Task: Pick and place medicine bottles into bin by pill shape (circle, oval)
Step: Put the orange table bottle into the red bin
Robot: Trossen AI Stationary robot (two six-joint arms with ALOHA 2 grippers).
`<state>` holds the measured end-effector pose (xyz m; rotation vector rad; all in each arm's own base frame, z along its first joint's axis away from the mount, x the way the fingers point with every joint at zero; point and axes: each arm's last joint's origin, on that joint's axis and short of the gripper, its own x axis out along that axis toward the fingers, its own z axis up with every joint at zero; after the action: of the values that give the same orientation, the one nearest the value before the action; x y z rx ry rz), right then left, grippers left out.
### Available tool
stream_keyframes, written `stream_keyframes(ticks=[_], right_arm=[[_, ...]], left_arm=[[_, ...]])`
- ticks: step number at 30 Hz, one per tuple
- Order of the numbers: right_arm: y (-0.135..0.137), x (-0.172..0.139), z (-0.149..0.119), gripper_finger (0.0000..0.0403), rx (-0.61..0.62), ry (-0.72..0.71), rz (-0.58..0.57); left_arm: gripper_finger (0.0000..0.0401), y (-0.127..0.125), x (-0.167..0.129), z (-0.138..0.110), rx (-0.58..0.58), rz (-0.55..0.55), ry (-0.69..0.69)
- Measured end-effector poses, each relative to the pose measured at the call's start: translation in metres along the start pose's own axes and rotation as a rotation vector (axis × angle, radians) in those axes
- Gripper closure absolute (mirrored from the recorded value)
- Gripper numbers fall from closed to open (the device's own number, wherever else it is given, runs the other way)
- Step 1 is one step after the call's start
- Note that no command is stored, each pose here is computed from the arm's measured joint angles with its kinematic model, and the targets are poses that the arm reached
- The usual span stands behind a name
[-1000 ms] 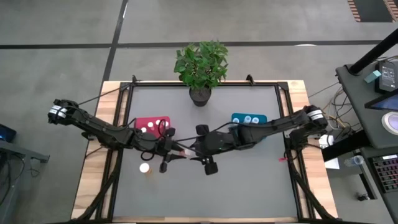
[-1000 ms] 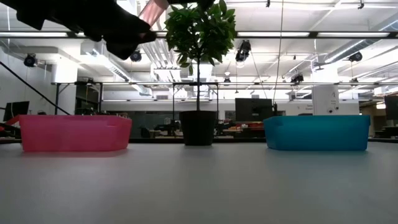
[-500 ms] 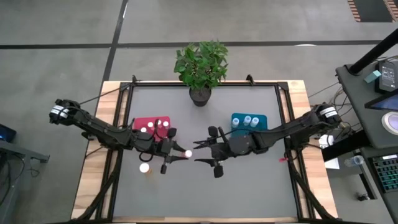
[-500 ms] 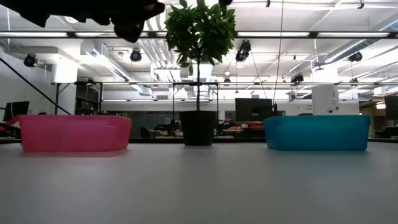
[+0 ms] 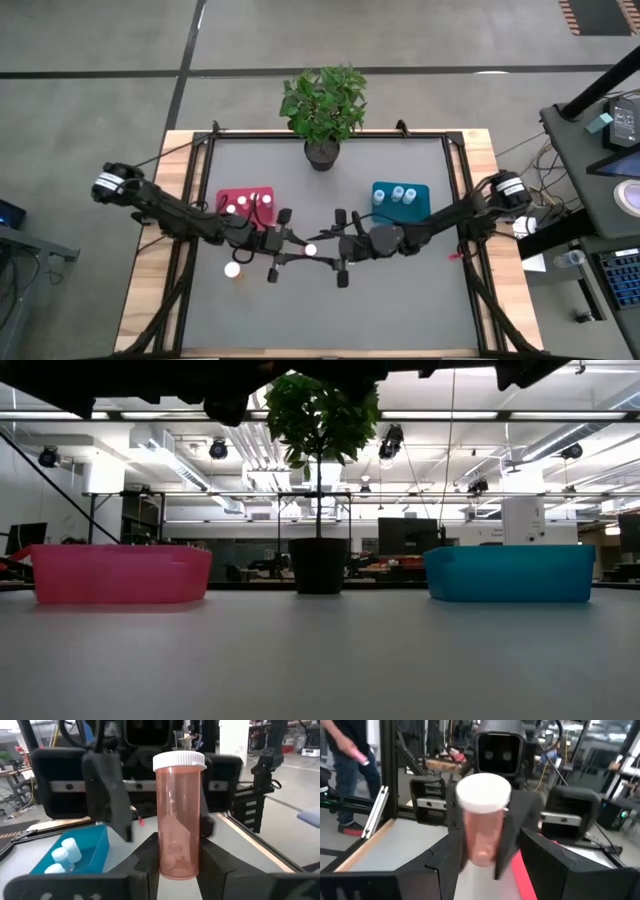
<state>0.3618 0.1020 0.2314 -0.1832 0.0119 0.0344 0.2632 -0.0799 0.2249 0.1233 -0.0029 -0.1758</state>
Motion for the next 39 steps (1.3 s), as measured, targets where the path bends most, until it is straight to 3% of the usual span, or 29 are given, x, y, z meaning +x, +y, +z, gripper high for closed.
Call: stream_keyframes(ticks=[12,27,39], right_arm=[[0.0033,0.0088,-0.0001,0.0220,-0.035,-0.020,0.005],[0.0036,0.0087,-0.0009,0.0317,-0.035,-0.012,0.007],[0.0039,0.0085,-0.0036,0.0310,-0.044,0.020,0.008]], left_arm=[[0.0324,0.0020,0.0010,-0.0005,-0.001,0.009,-0.005],[0.0321,0.0020,0.0010,-0.0008,-0.008,0.010,-0.002],[0.0221,0.0029,-0.0044,0.0006,-0.004,0.007,0.050]])
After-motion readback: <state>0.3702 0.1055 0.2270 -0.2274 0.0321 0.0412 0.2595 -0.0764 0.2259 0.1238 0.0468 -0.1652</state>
